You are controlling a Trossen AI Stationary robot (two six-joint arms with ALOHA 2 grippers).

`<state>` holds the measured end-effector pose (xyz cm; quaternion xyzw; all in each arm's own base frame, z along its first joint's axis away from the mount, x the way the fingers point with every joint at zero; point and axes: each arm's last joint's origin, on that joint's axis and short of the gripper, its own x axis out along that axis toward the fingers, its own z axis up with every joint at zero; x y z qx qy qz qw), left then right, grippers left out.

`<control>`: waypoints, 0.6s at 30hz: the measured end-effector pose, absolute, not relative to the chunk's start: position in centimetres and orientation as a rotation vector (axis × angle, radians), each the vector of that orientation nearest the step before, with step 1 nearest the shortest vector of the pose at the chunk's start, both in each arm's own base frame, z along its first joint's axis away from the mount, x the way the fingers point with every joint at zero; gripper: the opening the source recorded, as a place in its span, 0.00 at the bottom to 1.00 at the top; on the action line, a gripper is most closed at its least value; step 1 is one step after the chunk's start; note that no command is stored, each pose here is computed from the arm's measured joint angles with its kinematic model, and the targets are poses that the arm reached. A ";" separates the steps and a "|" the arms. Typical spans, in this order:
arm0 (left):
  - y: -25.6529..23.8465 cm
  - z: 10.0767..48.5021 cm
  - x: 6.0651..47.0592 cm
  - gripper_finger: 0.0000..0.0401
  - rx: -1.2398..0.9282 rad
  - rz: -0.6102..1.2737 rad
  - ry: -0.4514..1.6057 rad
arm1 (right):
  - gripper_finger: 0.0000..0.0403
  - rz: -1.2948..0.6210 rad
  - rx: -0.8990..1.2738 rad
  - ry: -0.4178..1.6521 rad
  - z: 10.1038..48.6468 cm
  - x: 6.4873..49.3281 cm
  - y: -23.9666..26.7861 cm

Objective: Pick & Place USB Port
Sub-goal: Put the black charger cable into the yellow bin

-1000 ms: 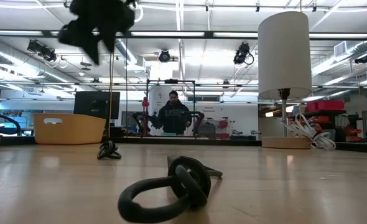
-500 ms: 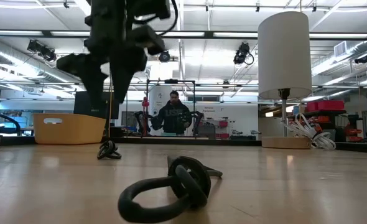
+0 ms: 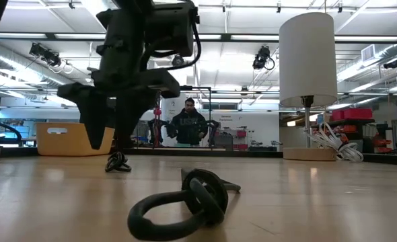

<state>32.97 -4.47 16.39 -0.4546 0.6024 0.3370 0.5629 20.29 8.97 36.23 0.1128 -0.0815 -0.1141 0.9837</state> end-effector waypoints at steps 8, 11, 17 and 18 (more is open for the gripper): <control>-4.5 16.0 34.0 0.51 -1.101 0.741 1.349 | 0.21 -0.230 0.222 -0.157 36.2 20.3 9.0; -4.5 16.0 33.9 0.51 -1.087 0.761 1.348 | 0.21 -0.230 0.220 -0.154 36.1 20.3 9.0; -4.4 14.3 32.9 0.51 -1.108 0.811 1.350 | 0.21 -0.230 0.221 -0.154 36.1 20.3 9.0; -4.4 13.9 32.8 0.51 -1.120 0.806 1.340 | 0.21 -0.230 0.221 -0.154 36.1 20.3 9.0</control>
